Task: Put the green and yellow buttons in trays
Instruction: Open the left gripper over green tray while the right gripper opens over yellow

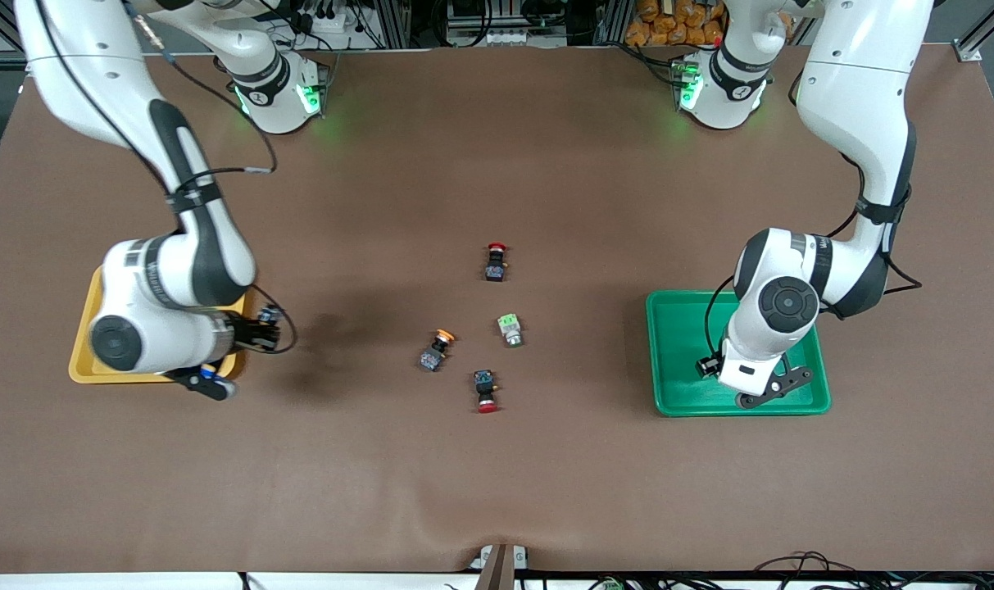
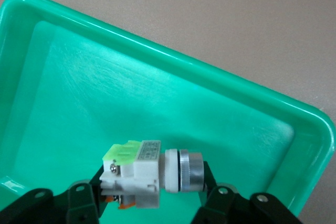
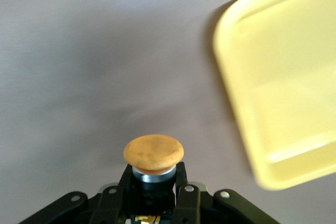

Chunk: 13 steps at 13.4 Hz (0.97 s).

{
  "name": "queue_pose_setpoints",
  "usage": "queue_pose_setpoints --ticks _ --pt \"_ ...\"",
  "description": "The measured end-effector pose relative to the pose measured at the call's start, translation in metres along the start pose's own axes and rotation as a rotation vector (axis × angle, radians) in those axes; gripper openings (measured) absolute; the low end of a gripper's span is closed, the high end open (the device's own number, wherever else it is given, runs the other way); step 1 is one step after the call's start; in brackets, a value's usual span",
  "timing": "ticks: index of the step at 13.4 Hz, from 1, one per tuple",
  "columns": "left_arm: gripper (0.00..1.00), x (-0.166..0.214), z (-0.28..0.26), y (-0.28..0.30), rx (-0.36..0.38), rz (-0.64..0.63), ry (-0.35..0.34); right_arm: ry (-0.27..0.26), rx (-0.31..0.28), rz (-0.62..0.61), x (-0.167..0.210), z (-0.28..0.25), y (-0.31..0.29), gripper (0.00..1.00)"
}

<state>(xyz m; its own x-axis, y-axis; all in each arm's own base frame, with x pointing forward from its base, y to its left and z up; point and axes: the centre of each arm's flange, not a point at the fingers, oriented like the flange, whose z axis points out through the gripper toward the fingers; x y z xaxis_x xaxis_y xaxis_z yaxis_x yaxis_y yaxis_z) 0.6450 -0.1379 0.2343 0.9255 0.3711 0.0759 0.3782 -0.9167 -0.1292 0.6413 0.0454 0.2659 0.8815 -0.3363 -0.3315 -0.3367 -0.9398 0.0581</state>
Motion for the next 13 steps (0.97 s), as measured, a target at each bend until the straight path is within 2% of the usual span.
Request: queue_pose_setpoints --ticks 4,9,13 --pt "0.67 0.008 0.002 -0.011 -0.001 0.006 0.001 -0.033 0.033 -0.107 0.027 0.010 0.089 0.33" --pt "0.67 0.012 0.008 -0.019 0.004 0.001 -0.008 -0.038 0.076 -0.269 0.051 0.031 0.197 0.33" --pt "0.67 0.009 0.021 -0.023 0.016 0.003 -0.027 -0.035 0.105 -0.357 0.064 0.052 0.250 0.33"
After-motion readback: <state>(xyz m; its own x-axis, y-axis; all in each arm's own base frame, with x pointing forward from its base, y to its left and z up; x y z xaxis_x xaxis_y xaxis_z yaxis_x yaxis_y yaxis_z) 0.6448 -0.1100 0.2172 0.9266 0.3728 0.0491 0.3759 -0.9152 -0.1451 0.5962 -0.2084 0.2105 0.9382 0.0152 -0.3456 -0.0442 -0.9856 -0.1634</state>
